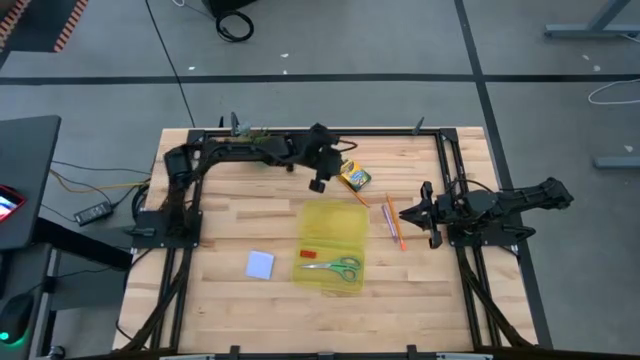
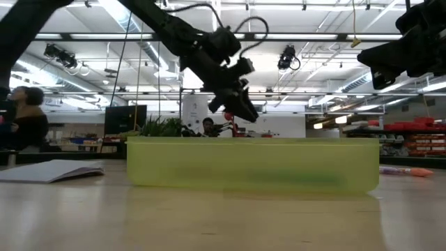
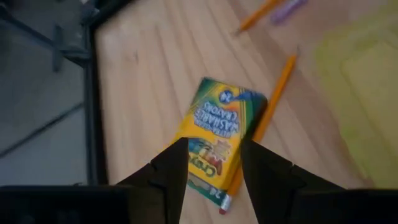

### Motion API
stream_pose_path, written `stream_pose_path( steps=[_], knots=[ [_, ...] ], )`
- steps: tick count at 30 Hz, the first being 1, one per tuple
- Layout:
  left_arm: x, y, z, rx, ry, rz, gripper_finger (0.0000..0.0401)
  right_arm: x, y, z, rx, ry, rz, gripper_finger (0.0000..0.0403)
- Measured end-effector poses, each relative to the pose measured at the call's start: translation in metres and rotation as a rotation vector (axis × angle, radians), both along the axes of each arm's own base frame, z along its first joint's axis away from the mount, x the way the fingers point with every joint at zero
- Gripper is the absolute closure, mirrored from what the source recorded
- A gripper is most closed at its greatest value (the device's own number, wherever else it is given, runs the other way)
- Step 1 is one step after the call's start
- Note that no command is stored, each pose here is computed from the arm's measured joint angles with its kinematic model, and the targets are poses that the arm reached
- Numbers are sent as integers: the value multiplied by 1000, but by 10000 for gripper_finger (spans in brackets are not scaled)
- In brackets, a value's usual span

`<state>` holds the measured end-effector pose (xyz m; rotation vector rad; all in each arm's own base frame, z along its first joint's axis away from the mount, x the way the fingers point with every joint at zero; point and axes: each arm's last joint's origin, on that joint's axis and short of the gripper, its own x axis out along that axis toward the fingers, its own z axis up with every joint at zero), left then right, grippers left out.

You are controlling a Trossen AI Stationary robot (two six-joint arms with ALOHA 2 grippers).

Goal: Pack school essentials
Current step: Put the yellow crayon box into the yellow supply box

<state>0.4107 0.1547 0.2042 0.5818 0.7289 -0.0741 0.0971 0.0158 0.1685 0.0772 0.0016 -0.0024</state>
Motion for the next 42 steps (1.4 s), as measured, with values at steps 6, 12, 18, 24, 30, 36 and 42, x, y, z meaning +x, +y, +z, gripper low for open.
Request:
stream_pose_path(
  steps=[6,12,18,24,30,36,42],
  knots=[
    [24,27,-14,-21,111,-28,251,1,0,-1,-4,18,0,352],
    [50,48,-20,-32,163,-17,256,1,0,-2,-5,22,0,352],
    [63,53,-24,-44,211,-37,213,2,1,-2,-6,29,3,352],
    [67,54,-27,-20,206,-64,138,2,1,-3,-7,32,3,352],
    [70,49,-28,1,206,-94,93,2,1,-3,-7,32,3,352],
    [79,33,-27,61,197,-122,80,2,1,-3,-7,32,3,352],
    [85,13,-28,137,246,-78,88,2,1,-3,-7,32,3,352]
  ],
)
